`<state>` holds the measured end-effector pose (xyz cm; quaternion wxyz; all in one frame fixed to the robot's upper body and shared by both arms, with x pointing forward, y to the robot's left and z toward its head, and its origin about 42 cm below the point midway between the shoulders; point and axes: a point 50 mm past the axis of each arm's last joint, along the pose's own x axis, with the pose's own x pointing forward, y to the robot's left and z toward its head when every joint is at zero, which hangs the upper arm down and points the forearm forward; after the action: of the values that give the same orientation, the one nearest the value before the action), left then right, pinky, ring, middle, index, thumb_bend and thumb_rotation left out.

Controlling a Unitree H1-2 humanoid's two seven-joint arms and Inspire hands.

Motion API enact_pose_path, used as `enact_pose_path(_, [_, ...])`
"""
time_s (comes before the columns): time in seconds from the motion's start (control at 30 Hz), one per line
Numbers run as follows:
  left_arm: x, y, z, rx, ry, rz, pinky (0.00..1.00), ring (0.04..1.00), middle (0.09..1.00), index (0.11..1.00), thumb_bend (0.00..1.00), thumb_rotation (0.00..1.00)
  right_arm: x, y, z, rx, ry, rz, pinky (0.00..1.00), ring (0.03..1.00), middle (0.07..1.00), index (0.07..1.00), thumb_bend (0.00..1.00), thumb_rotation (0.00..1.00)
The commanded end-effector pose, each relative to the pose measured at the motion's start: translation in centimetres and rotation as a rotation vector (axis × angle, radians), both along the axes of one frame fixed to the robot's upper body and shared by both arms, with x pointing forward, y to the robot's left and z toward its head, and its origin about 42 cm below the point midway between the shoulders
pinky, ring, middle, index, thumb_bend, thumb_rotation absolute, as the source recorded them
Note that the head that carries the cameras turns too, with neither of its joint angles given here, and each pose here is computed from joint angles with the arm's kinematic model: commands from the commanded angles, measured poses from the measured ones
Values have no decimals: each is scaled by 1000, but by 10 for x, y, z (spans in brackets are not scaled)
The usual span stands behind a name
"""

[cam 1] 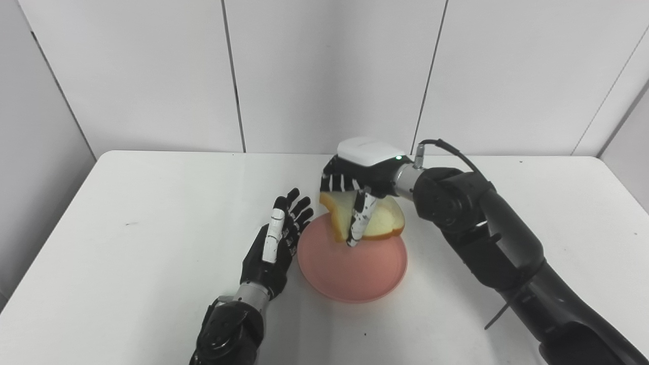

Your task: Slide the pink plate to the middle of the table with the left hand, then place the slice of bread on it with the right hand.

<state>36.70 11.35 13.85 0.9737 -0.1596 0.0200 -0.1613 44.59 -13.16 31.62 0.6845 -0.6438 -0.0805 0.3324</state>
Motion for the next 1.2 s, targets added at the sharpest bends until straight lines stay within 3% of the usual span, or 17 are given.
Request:
enact_pose_path(0.0, [1,-3,8,-15,-9,11,971,955,953,963,782,914,3,4,27,2,-50,-12,391,385,490,540,512,0])
enact_pose_path(0.13, [1,-2,9,-15,-9,8,973,956,954,962,783,919,1,5,21,-19,-31,-14,326,365,475,553,509,0])
enact_pose_path(0.33, [2,-2,10,-22,-12,8,972,956,953,957,779,908,1,5,5,-44,-5,22,347,378,493,541,511,0])
enact_pose_path(0.5, [2,-1,10,-23,-14,7,976,958,954,957,779,908,2,6,-7,-21,23,18,309,360,463,550,508,0])
enact_pose_path(0.73, [3,-2,12,-25,-20,14,970,951,949,951,785,902,0,7,-12,4,22,17,421,402,481,552,512,0])
enact_pose_path(0.77, [3,-2,12,-24,-20,15,967,951,951,951,784,902,0,7,-11,2,20,15,469,539,608,692,647,43])
enact_pose_path(0.83, [3,-2,11,-18,-23,10,968,955,957,956,784,909,-2,8,-8,0,11,7,574,688,744,799,714,132])
enact_pose_path(0.87, [3,-1,12,-17,-22,4,973,963,963,962,781,915,-4,8,-6,1,4,5,679,791,837,871,746,224])
enact_pose_path(1.0, [3,-1,12,-20,-25,-3,974,971,969,972,771,924,-7,8,1,-1,-22,16,797,900,946,949,774,376])
enact_pose_path(1.17, [3,-1,13,-22,-23,-4,981,981,970,971,764,932,-10,9,7,5,-65,14,822,945,995,984,823,469])
